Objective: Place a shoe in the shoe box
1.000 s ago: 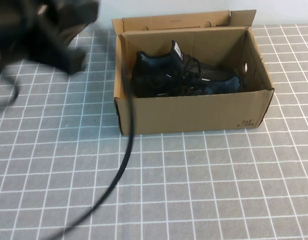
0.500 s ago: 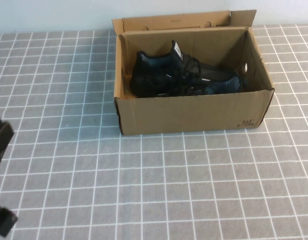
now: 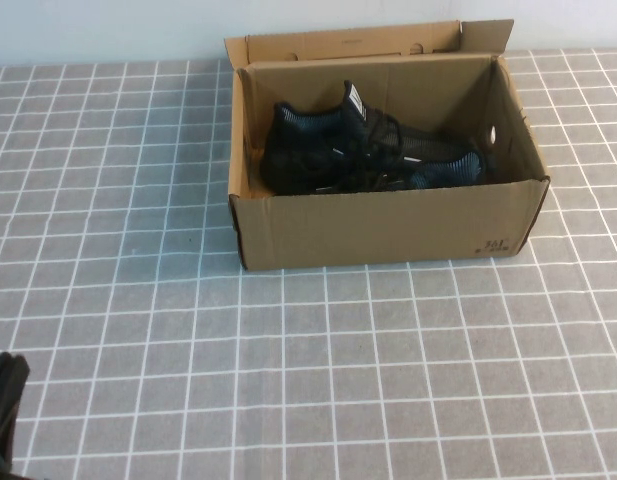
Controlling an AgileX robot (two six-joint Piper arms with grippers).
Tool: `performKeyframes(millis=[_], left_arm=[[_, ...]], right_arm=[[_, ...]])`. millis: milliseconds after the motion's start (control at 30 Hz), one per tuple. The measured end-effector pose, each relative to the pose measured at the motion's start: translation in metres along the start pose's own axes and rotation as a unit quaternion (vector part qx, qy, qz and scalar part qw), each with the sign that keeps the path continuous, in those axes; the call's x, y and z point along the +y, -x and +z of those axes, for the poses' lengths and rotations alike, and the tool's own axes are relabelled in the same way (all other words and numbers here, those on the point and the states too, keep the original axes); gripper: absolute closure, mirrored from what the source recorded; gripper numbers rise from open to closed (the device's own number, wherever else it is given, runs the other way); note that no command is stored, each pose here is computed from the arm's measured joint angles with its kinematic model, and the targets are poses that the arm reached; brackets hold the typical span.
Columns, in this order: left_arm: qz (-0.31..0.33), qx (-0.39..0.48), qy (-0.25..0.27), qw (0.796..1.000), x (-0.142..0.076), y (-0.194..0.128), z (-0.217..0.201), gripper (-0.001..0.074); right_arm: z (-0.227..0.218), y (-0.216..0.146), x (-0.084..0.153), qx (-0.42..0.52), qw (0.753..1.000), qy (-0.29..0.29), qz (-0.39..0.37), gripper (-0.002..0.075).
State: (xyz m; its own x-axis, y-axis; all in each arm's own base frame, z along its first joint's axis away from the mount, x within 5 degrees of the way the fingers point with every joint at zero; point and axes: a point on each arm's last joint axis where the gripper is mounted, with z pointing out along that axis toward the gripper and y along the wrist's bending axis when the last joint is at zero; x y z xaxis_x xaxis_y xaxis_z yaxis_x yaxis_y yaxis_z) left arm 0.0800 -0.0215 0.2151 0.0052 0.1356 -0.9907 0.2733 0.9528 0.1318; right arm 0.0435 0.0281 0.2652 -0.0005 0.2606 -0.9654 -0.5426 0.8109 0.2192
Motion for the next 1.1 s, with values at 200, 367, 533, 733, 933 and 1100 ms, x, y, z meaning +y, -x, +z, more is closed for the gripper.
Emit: performKeyframes(millis=[200, 367, 533, 733, 933, 1100], left_arm=[[0.0, 0.018, 0.004, 1.0, -0.001, -0.016, -0.001, 0.0736], [0.0, 0.02, 0.001, 1.0, -0.001, -0.016, -0.001, 0.0736], [0.0, 0.02, 0.001, 1.0, -0.001, -0.016, -0.001, 0.0736], [0.0, 0.021, 0.001, 1.0, -0.001, -0.016, -0.001, 0.0736], [0.0, 0.021, 0.001, 1.0, -0.001, -0.016, -0.001, 0.0736], [0.0, 0.021, 0.001, 1.0, -0.001, -0.016, -0.001, 0.0736]], right_arm=[[0.002, -0.025, -0.006, 0.032, 0.999, -0.009, 0.001, 0.0742], [0.002, -0.045, -0.011, 0.062, 0.998, -0.016, 0.002, 0.0742], [0.0, -0.063, -0.013, 0.115, 0.993, -0.017, 0.004, 0.0742], [-0.004, -0.078, -0.012, 0.193, 0.981, -0.011, 0.006, 0.0742], [-0.008, -0.085, -0.011, 0.238, 0.971, -0.007, 0.006, 0.0742], [-0.006, -0.082, -0.016, 0.205, 0.978, -0.031, -0.035, 0.0742]])
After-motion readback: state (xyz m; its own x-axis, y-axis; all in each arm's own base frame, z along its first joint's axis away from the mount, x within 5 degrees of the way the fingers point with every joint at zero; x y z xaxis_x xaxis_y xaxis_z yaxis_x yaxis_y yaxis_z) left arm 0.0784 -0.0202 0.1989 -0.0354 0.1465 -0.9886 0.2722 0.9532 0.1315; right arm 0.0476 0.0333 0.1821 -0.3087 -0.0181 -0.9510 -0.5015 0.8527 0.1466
